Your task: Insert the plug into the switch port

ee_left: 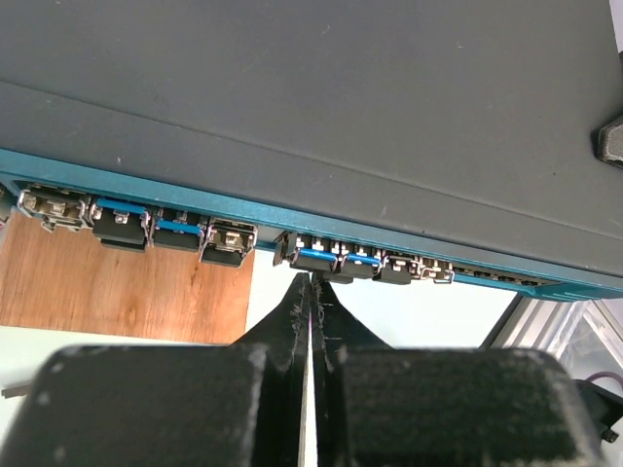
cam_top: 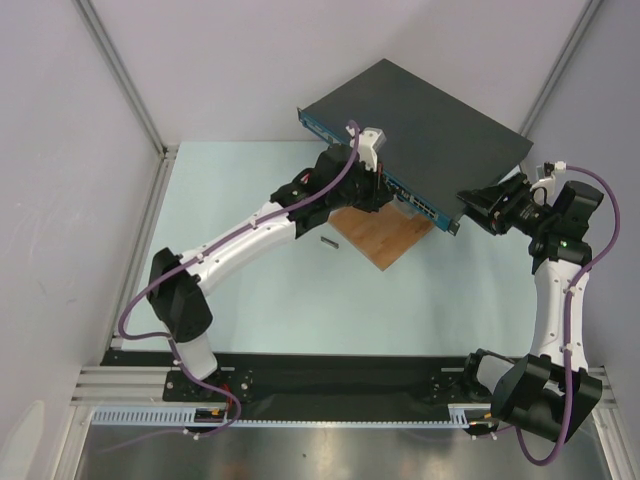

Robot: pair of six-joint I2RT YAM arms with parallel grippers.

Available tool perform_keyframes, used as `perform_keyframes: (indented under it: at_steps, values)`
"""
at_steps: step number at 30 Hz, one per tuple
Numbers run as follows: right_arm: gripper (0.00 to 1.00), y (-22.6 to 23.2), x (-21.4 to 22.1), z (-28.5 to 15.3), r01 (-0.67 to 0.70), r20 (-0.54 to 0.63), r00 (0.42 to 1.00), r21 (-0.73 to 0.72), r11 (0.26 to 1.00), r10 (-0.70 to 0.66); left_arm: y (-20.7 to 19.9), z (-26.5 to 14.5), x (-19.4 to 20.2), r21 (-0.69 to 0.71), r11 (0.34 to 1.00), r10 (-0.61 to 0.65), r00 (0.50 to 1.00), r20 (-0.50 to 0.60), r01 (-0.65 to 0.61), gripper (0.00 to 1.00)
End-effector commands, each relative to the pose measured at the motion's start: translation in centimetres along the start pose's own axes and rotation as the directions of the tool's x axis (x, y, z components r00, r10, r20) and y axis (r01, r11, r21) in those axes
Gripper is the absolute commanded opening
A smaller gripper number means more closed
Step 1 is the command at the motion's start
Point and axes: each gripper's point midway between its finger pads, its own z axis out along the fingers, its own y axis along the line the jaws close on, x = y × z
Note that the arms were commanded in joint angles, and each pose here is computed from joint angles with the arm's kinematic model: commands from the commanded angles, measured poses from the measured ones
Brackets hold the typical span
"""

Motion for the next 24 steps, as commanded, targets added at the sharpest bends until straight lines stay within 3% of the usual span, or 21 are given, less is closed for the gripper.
perform_keyframes:
  at_steps: [1,6,7,14,15,17,18,20,21,24]
  values:
    - [0.0,0.1,1.0,0.5,0.23,-0.041,0.972,-0.039,0.972,-0.232,-4.2,-1.7,-10.8,0.131,0.991,-0.017,0.939,0.344,-0.03,0.0]
    - [0.0,0.3,0.6,0.3,0.249,-0.039,0.967,-0.046,0.968,-0.25,-2.0,-3.9,-7.7,0.108,0.993,0.022,0.964,0.266,-0.052,0.09]
    - [0.0,0.4,0.6,0.3,0.248,-0.041,0.967,-0.05,0.967,-0.25,-0.2,-3.8,-5.6,0.084,0.995,0.036,0.974,0.222,-0.056,0.11]
    - [0.02,0.3,0.0,-0.2,0.252,-0.032,0.967,-0.054,0.966,-0.254,1.9,-11.2,-2.0,0.106,0.959,0.237,0.95,0.202,-0.262,0.32]
    - [0.07,0.3,0.2,-0.2,0.252,-0.037,0.967,-0.059,0.966,-0.254,3.3,-11.4,0.3,0.105,0.957,0.257,0.956,0.139,-0.272,0.37]
    - [0.17,0.2,0.2,-0.3,0.257,-0.041,0.965,-0.062,0.964,-0.26,3.0,-12.6,2.7,0.186,0.891,0.403,0.91,0.1,-0.415,0.45]
    - [0.27,0.3,0.3,-0.3,0.256,-0.048,0.965,-0.069,0.964,-0.26,4.0,-12.7,5.4,0.209,0.875,0.441,0.897,0.029,-0.437,0.48]
    - [0.38,0.3,0.2,-0.4,0.263,-0.053,0.962,-0.074,0.962,-0.268,5.5,-12.8,7.2,0.211,0.8,0.575,0.818,0.0,-0.562,0.56]
    - [0.51,0.3,0.2,-0.4,0.258,-0.056,0.963,-0.074,0.963,-0.262,6.9,-12.7,8.7,0.214,0.764,0.63,0.776,-0.038,-0.609,0.57]
    - [0.78,0.1,0.0,-0.5,0.253,-0.061,0.964,-0.065,0.965,-0.257,8.6,-12.3,11.0,0.27,0.716,0.685,0.723,-0.091,-0.644,0.63]
